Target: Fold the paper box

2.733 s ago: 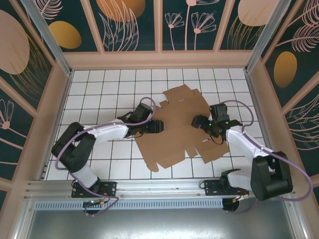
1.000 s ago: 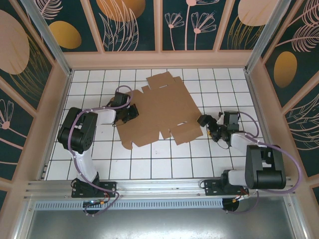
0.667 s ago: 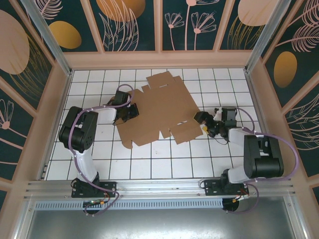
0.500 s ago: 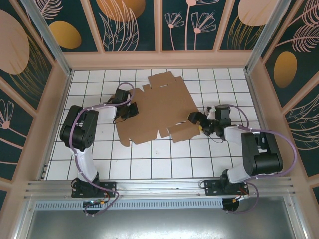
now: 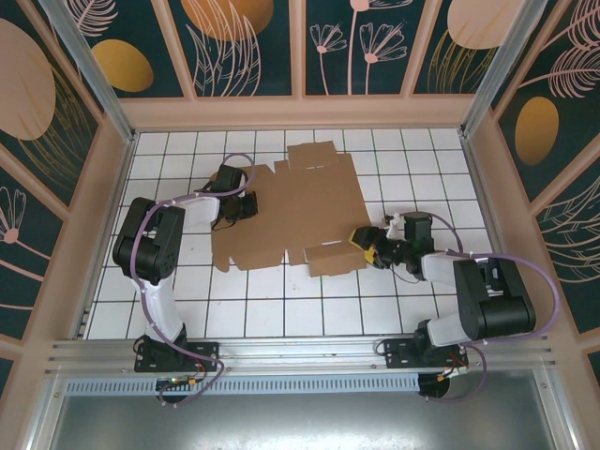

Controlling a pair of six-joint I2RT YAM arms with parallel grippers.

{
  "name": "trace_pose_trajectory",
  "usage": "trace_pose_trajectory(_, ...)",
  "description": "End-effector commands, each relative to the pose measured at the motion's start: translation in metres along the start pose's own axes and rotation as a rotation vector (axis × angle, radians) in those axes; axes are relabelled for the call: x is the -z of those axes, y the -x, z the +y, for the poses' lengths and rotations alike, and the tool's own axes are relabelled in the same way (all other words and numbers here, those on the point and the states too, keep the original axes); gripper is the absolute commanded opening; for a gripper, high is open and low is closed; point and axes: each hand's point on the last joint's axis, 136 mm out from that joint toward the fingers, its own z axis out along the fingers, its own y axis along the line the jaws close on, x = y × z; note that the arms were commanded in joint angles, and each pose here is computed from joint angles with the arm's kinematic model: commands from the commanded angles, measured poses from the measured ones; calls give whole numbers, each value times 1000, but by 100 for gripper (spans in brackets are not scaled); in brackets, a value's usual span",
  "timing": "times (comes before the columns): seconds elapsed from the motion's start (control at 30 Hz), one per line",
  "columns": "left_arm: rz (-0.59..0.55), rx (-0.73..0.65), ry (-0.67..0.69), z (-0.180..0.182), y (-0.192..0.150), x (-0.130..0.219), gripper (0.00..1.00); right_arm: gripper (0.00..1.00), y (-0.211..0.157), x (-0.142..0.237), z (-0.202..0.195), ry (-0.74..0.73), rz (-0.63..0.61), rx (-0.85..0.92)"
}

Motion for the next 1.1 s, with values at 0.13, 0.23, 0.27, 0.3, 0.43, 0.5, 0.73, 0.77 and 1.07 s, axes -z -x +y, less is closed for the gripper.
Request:
trace_pose_trajectory(0.13,182,25,174,45,-55,0,0,33,-5,4,13,57,21,-31)
trace_pose_trajectory(0.23,153,11,150,37,-46,9,0,20,-5,4,12,59,16,-46)
trace_pose_trajectory(0.27,144,7,137,33,-43,13,1,18,-6,4,11,58,15,-51)
trace_pose_trajectory(0.3,139,3,129,31,-41,15,2,15,-7,4,9,54,15,-55)
trace_pose_trajectory(0.43,84,-24,84,15,-27,35,15,7,-6,4,7,45,6,-60)
trace_pose_trajectory(0.5,44,-59,54,1,-19,50,26,6,-5,5,7,40,-1,-63)
trace_pose_trajectory(0.73,-63,-256,46,-46,-1,102,59,0,-3,6,5,25,-24,-74)
trace_pose_trajectory(0.77,-74,-298,46,-54,-2,107,60,0,-4,6,5,26,-24,-76)
trace_pose_trajectory(1.07,-180,-649,38,-114,-31,135,69,0,-5,5,2,24,-18,-89)
